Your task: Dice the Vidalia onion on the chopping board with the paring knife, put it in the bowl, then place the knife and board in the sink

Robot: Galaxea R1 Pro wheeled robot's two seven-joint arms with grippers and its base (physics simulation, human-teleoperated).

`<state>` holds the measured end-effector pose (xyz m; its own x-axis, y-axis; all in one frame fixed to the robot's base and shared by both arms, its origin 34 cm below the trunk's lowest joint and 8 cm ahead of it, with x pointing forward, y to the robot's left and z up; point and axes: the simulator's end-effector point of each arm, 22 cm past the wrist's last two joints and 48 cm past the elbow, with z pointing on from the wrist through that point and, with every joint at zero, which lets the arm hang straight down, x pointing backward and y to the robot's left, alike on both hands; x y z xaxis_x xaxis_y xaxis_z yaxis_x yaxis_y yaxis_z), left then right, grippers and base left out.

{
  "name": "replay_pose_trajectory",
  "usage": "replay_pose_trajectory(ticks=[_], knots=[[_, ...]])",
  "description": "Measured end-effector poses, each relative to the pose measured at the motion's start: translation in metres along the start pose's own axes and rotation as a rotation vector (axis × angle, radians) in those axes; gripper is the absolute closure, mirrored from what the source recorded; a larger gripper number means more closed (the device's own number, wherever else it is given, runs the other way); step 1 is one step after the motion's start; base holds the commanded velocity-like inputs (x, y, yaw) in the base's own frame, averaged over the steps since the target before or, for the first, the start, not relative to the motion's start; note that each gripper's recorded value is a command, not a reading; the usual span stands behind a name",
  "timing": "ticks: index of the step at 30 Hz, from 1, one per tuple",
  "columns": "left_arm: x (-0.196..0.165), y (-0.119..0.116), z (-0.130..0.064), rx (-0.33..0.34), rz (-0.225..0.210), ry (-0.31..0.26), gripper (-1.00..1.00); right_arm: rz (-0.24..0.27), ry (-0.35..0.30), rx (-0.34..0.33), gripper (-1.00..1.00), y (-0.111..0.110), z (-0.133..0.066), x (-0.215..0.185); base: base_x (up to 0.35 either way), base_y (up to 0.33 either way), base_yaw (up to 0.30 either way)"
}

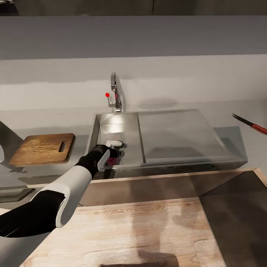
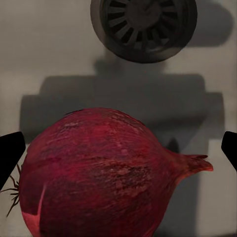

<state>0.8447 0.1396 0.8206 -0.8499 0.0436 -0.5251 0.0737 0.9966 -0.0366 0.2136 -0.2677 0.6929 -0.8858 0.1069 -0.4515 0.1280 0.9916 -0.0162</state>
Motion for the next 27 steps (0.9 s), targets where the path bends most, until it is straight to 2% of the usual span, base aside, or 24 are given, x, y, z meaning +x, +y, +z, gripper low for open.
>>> replay_pose_trajectory(ticks=[11, 17, 27], knots=[[0.000, 0.001, 0.000, -0.001, 0.000, 0.000, -1.00, -0.001, 0.001, 0.000, -1.00, 0.000, 0.000, 0.000, -0.003, 0.000, 0.000], [0.000, 0.001, 0.000, -0.002, 0.000, 0.000, -1.00, 0.000, 0.030, -0.003, -1.00, 0.000, -0.002, 0.014, -0.068, 0.000, 0.000], [0.000, 0.001, 0.000, -0.001, 0.000, -0.001, -1.00, -0.001, 0.034, -0.006, -1.00, 0.000, -0.003, 0.016, -0.009, 0.000, 0.000]])
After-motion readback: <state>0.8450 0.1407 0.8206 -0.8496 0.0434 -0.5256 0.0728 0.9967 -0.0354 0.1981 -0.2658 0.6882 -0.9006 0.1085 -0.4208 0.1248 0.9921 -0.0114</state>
